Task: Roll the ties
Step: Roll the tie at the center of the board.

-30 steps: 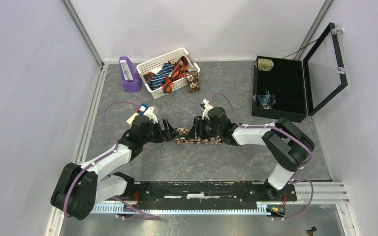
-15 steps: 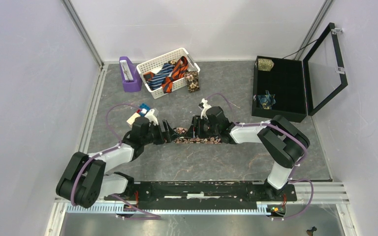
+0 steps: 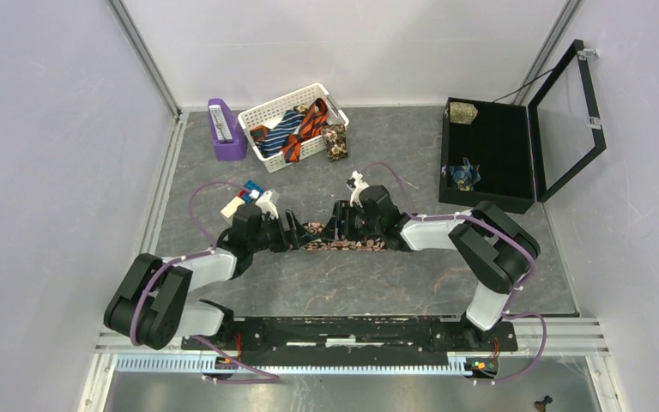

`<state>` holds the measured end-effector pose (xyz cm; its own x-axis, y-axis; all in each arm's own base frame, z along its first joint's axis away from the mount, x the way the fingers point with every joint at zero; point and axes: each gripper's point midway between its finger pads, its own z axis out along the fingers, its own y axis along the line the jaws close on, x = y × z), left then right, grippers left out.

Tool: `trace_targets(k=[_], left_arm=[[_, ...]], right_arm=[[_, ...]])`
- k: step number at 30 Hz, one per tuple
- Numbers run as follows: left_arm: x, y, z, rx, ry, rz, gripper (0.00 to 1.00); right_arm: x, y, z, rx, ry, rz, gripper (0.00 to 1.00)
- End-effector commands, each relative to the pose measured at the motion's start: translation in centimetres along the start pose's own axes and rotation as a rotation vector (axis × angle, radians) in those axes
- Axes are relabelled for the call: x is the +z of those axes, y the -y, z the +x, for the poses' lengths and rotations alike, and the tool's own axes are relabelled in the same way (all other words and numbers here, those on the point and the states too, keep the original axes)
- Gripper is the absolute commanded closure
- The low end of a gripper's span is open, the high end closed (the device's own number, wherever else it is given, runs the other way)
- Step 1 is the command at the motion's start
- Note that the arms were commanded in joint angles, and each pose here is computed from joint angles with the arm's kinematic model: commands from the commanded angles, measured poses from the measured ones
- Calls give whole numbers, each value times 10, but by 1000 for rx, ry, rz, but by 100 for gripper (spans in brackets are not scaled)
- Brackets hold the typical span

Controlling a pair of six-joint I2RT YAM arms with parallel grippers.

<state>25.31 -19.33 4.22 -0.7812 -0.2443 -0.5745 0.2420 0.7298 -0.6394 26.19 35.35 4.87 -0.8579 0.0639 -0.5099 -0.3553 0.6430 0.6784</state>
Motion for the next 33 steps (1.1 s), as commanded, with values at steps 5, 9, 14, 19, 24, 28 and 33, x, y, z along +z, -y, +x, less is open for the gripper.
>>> trace_targets(k=[5,9,14,19,24,28,33], left_arm=[[-1,2,-6,-28,26,2,13],[-3,-2,-9,-33,55,-17,11],[-3,3,-11,-23,61,14,11],[0,8,-11,-29,59,55,13],[6,13,-14,-41,62,104,17],[12,15,-10,-50,42,133,22],[17,14,-4,-68,30,167,27]], right_arm=[[13,-8,-14,-8,43,-31,47],[16,2,-4,-2,25,-20,54],[15,11,5,-6,7,0,56],[13,19,6,-22,6,28,58],[12,29,10,-19,-9,43,64],[13,31,12,-20,-16,43,65],[14,35,14,-22,-21,50,65]])
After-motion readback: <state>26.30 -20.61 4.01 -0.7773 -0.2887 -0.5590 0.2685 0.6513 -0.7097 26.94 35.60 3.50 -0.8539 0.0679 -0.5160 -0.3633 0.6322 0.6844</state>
